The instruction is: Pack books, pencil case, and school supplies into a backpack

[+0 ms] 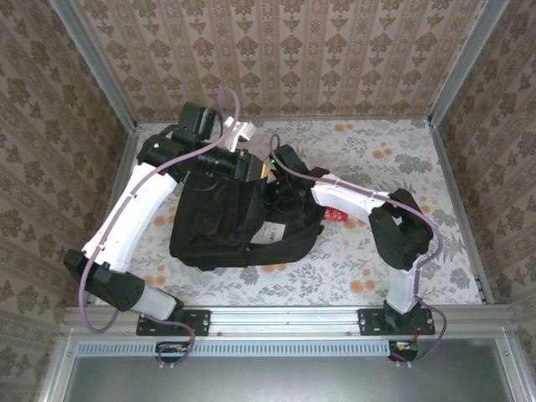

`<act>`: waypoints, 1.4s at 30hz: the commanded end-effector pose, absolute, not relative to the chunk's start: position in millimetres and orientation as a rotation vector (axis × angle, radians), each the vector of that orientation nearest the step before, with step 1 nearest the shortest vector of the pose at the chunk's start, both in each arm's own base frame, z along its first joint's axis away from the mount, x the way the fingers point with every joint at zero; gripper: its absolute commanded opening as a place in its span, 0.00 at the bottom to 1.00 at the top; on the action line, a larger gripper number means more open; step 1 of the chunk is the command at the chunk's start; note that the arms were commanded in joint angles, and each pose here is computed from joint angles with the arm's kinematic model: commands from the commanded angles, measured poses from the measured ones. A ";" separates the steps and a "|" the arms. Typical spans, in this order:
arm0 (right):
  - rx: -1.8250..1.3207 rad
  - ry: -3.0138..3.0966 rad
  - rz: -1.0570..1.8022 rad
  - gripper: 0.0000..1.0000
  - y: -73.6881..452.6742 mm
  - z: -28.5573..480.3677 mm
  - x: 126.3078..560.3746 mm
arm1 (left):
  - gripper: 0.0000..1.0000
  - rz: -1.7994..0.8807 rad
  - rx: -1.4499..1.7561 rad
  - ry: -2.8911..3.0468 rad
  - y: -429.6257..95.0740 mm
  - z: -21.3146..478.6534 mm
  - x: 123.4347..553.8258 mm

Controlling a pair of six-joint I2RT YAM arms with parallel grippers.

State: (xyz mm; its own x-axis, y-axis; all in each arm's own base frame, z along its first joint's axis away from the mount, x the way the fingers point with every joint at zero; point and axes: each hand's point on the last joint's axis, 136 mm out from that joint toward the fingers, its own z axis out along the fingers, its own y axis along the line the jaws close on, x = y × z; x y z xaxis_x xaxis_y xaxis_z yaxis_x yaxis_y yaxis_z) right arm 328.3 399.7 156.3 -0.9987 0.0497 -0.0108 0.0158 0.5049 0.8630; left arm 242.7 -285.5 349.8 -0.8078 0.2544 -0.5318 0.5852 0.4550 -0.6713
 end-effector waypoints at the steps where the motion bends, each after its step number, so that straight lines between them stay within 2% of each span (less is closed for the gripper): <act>1: 0.051 2.551 1.694 0.10 435.6 166.5 340.5 | 0.15 -1.374 0.760 2.224 -293.2 384.7 235.7; 2: 0.054 2.555 1.678 0.14 440.3 161.9 340.9 | 0.15 -1.371 0.758 2.221 -292.7 385.3 235.7; 5: 0.061 2.586 1.583 0.40 445.2 146.3 342.0 | 0.15 -1.344 0.732 2.234 -288.3 381.9 238.7; 9: 0.029 2.583 1.435 0.67 427.9 147.9 344.3 | 0.14 -1.305 0.678 2.257 -277.3 374.3 243.3; 11: -0.014 2.583 1.346 0.74 417.3 152.3 343.6 | 0.14 -1.274 0.627 2.278 -267.5 367.5 250.4; 20: -0.152 2.586 1.104 0.76 382.7 164.7 337.4 | 0.13 -1.260 0.456 2.311 -239.8 350.4 273.3; 29: -0.246 2.517 0.858 0.73 333.9 203.1 334.4 | 0.13 -1.208 0.390 2.349 -235.7 332.6 287.8; 36: 0.041 2.449 0.738 0.71 246.6 221.9 362.9 | 0.13 -1.145 0.360 2.393 -241.8 315.4 306.3; 42: 0.344 2.493 0.491 0.73 147.6 181.5 385.7 | 0.13 -1.096 0.374 2.434 -258.6 294.2 314.5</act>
State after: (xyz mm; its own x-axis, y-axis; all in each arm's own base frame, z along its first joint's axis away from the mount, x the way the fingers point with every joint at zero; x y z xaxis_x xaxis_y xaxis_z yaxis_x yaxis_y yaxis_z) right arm 391.2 182.1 220.7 -0.7797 0.3324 -0.5306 0.0146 0.8569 0.5153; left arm 303.0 -252.6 295.4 -0.8791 0.0784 -0.4702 0.4087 0.6317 -0.6587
